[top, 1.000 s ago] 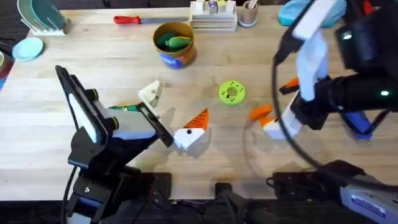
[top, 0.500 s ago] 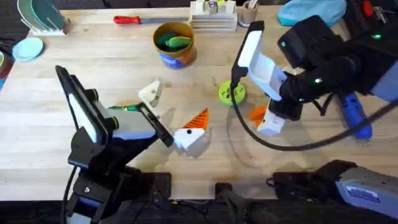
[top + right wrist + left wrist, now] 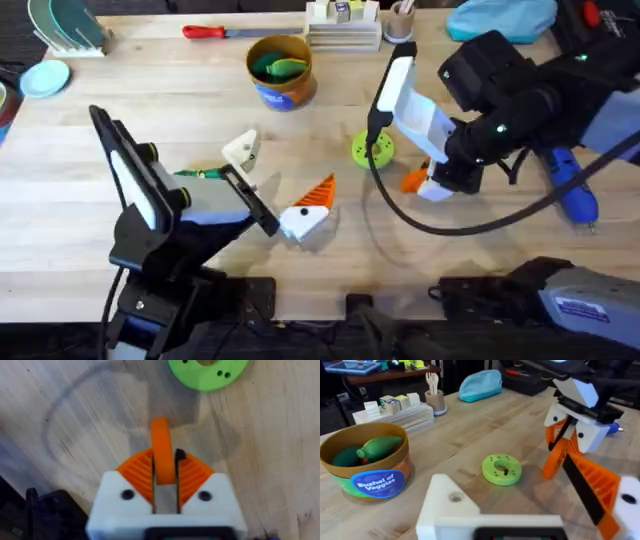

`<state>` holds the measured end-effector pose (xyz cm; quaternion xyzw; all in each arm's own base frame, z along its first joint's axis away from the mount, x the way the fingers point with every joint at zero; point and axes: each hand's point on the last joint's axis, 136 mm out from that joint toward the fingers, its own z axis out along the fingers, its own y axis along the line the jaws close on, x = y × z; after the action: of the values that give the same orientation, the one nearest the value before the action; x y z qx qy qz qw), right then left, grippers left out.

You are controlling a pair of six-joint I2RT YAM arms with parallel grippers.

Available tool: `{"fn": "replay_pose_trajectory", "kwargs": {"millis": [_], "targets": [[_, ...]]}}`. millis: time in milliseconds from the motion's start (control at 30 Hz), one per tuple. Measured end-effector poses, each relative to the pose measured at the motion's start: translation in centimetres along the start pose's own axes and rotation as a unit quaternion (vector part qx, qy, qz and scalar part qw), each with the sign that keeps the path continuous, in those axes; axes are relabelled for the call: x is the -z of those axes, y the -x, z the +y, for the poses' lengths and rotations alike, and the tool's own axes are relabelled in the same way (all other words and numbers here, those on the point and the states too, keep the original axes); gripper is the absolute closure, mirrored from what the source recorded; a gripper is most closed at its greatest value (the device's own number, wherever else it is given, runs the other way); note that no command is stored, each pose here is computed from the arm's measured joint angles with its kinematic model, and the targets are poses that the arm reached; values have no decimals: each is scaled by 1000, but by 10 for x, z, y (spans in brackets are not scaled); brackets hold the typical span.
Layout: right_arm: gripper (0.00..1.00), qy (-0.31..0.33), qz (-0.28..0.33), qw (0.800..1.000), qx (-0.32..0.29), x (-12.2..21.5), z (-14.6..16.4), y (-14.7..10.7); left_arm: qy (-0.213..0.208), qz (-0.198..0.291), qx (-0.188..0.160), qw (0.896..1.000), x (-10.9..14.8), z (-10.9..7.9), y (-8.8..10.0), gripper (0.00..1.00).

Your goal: Pick up the gripper from the table and insert it into the empty holder that is missing its gripper. Then pick up a screw, insert it into the mounting hole, and use the screwdriver to tighten it. Finally, clean up the table by picking up the vegetable and placing it into the bucket.

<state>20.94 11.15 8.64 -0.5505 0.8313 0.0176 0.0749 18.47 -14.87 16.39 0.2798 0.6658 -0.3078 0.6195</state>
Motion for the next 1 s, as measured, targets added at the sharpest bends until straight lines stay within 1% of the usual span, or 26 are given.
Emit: {"fn": "replay_pose_trajectory", "kwargs": {"millis": [100,133,267,400,500,567,633,733,833,867,900,967,1000], "targets": [[954,-3,0,1000,0,0,-1,0,0,0,0,1000,0,0,0,8],[985,-4,-1,1000,1,1,-1,0,0,0,0,1000,0,0,0,8],[992,-13,-11,1000,3,7,-1,1,0,0,0,1000,0,0,0,8],[993,-25,-25,999,1,20,1,-1,0,0,0,1000,0,0,0,8],[993,-41,-45,998,-19,39,1,1,0,0,0,1000,0,0,0,8],[993,-67,-82,993,-48,59,-4,8,0,0,0,1000,0,0,0,9],[993,-98,-138,982,-80,82,-12,20,0,0,0,1000,0,0,0,8],[993,-131,-233,956,-120,116,-20,37,0,0,0,1000,0,0,0,8],[993,-154,-340,915,-152,150,-34,62,0,0,0,1000,0,0,0,8],[993,-152,-367,903,-163,155,-38,69,0,0,0,1000,0,0,0,8],[993,-144,-384,895,-174,155,-39,74,0,0,0,1000,0,0,0,8],[993,-108,-408,883,-203,144,-38,85,0,0,0,1000,0,0,0,8],[993,-79,-417,878,-222,135,-37,92,0,0,0,1000,0,0,0,8]]}}
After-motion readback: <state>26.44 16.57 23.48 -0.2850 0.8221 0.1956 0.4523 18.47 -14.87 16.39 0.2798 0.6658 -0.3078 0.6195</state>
